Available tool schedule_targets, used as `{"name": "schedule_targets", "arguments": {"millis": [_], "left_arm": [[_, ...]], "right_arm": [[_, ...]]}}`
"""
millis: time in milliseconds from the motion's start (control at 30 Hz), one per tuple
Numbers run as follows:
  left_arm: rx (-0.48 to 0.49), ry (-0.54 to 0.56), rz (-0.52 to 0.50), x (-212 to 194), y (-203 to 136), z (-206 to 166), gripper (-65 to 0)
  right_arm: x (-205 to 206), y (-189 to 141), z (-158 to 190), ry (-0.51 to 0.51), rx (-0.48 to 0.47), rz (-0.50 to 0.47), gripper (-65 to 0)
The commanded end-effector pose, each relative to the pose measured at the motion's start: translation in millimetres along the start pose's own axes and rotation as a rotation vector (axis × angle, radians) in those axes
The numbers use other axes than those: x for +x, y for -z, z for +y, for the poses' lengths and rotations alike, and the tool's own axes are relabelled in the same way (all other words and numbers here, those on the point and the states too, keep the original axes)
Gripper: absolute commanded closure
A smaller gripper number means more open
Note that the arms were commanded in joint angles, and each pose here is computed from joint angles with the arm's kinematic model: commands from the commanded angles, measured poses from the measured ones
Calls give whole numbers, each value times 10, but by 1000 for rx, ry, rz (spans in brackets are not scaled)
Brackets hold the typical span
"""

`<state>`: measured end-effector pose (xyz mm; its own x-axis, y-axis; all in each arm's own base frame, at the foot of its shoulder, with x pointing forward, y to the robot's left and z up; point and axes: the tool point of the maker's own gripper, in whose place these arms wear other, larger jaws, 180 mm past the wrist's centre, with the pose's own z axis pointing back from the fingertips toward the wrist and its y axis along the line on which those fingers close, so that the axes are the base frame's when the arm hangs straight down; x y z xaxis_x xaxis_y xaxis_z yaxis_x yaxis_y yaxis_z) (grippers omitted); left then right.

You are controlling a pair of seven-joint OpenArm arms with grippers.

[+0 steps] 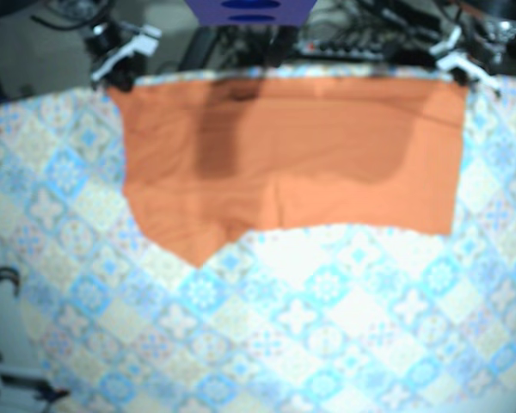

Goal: Fold the T-shirt properly
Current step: 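Release the shirt and raise both grippers away from it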

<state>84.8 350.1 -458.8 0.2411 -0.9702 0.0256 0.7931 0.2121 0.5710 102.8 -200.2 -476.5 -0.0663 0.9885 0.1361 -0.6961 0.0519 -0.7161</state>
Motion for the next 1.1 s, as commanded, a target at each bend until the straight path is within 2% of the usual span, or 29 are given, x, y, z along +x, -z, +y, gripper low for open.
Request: {"name": "schedule_targets", "arguments": {"millis": [0, 700, 900, 1067], "left_arm": [[22, 17, 15, -67, -23, 80, 0], [16, 12, 11, -45, -24, 43, 0], [16, 12, 11, -45, -24, 43, -5], [17, 12, 9, -40, -21, 50, -103]], "right_arm": [[-44, -43, -52, -8, -22, 8, 0], [-39, -69, 53, -10, 6, 9, -4], [-58, -84, 127, -5, 24, 14, -82], [-52, -110, 164, -6, 34, 11, -146]]}}
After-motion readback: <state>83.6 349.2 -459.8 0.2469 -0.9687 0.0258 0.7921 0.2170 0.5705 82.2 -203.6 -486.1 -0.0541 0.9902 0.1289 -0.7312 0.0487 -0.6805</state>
